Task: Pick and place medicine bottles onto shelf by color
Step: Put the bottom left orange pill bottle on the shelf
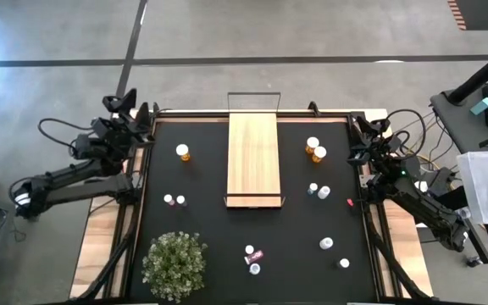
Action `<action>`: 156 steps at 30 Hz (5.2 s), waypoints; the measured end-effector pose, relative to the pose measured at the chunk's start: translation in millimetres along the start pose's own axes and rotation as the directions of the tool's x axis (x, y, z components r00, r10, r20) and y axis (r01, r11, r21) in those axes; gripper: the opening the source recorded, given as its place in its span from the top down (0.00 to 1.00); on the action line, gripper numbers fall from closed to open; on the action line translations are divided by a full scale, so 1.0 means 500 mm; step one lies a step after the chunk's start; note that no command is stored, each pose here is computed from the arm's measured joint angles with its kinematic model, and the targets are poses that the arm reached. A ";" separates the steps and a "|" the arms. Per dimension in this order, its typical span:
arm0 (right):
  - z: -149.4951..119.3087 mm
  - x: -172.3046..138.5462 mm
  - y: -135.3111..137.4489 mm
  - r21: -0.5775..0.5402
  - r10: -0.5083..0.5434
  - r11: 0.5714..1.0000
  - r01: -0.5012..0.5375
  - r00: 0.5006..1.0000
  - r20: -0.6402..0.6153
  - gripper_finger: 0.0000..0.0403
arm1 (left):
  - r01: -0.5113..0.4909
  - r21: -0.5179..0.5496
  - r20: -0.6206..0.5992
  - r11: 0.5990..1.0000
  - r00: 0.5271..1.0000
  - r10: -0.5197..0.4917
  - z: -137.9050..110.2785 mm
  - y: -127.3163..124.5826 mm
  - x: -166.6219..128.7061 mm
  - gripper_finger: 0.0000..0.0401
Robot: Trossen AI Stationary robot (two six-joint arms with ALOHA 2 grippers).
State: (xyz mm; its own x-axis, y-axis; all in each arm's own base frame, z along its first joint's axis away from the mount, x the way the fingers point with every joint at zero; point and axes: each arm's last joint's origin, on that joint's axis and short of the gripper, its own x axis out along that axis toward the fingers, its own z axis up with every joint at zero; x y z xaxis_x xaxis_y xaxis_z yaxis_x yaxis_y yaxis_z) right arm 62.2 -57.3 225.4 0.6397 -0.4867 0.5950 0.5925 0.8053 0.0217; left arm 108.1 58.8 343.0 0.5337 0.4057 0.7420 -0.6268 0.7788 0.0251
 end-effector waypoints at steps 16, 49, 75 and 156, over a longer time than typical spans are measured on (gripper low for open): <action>0.000 0.000 0.000 0.000 0.000 1.000 0.000 1.000 0.000 0.56 | -0.181 0.023 -0.729 0.983 0.669 0.141 -0.109 -0.022 0.132 0.41; 0.000 0.000 0.000 0.000 0.000 1.000 0.000 1.000 -0.001 0.56 | -0.228 0.192 -0.935 0.954 -0.338 0.108 -0.255 -0.046 0.126 0.41; 0.000 0.000 0.000 0.001 0.000 1.000 0.000 1.000 -0.001 0.56 | -0.256 0.416 -0.820 0.872 -0.519 0.239 -0.319 -0.023 -0.043 0.28; 0.000 0.000 0.000 0.000 0.001 1.000 -0.001 1.000 0.000 0.56 | 0.126 -0.016 -0.970 0.992 -0.242 0.015 -0.529 -0.106 0.256 0.50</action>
State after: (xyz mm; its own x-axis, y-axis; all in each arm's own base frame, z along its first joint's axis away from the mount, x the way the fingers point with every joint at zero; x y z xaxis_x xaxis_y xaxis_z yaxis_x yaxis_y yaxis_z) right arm 62.2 -57.2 225.3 0.6403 -0.4862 0.5946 0.5918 0.8058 0.0216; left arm 359.9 196.1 259.3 0.4124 0.3780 -0.8289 -0.5450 0.8314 0.1080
